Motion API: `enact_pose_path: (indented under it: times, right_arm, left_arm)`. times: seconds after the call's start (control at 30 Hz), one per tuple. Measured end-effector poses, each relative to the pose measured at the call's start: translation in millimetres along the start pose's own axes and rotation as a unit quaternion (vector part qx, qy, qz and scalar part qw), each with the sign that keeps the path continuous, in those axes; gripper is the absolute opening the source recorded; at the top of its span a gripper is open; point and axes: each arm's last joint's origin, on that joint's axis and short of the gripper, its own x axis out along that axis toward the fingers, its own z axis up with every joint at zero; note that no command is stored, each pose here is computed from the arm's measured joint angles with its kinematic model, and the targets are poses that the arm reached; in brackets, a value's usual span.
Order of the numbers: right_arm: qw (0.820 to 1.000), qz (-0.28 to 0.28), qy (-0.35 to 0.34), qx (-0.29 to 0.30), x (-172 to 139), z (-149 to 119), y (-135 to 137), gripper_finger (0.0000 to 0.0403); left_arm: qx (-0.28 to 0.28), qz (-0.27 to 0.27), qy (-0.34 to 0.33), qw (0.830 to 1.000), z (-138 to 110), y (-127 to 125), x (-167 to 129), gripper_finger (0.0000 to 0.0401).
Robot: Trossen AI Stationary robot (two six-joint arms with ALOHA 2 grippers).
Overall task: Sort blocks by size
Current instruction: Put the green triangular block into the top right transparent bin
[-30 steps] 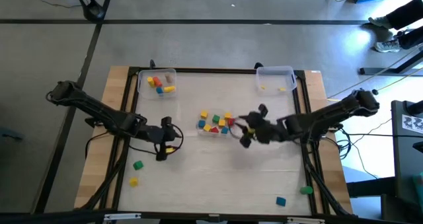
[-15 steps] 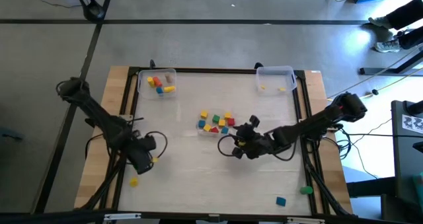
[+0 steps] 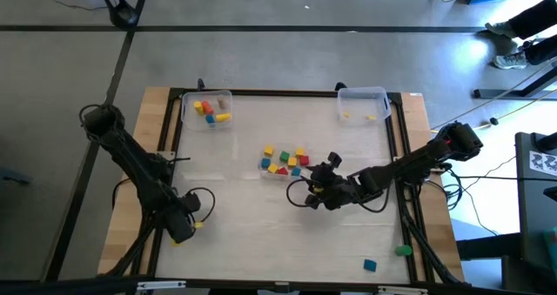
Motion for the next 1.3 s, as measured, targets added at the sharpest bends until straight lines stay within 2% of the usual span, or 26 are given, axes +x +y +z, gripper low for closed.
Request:
enact_pose_path:
  times: [0.13, 0.37, 0.47, 0.63, 0.73, 0.97, 1.07, 1.3]
  right_arm:
    - [1.000, 0.000, -0.009, 0.006, 0, 2, 1, 0.0156]
    - [1.000, -0.001, -0.010, 0.007, 0, 2, 1, 0.0156]
    - [1.000, 0.000, -0.010, 0.008, 0, 2, 1, 0.0156]
    - [1.000, 0.000, -0.011, 0.006, 0, 2, 1, 0.0156]
    - [1.000, 0.000, -0.011, 0.005, 0, 2, 1, 0.0156]
    - [1.000, 0.002, -0.011, 0.005, 0, 2, 1, 0.0156]
    - [1.000, 0.003, -0.010, 0.005, 0, 2, 1, 0.0156]
    - [1.000, 0.003, -0.010, -0.002, 0, 2, 1, 0.0156]
  left_arm:
    - [-0.022, 0.043, 0.007, 0.999, -3, 12, 6, 0.0210]
    - [-0.005, 0.040, 0.011, 0.999, -3, 16, 12, 0.0210]
    - [0.015, 0.030, 0.015, 0.999, -3, 10, 6, 0.0210]
    - [0.015, 0.050, 0.016, 0.998, -3, 6, -9, 0.0210]
    - [0.037, 0.057, 0.018, 0.998, -5, 6, -10, 0.0210]
    - [0.134, 0.078, 0.039, 0.987, -15, 18, 4, 0.0210]
    - [0.147, 0.084, 0.047, 0.985, -18, 23, 10, 0.0210]
    - [0.147, 0.052, 0.059, 0.986, -21, 27, 24, 0.0210]
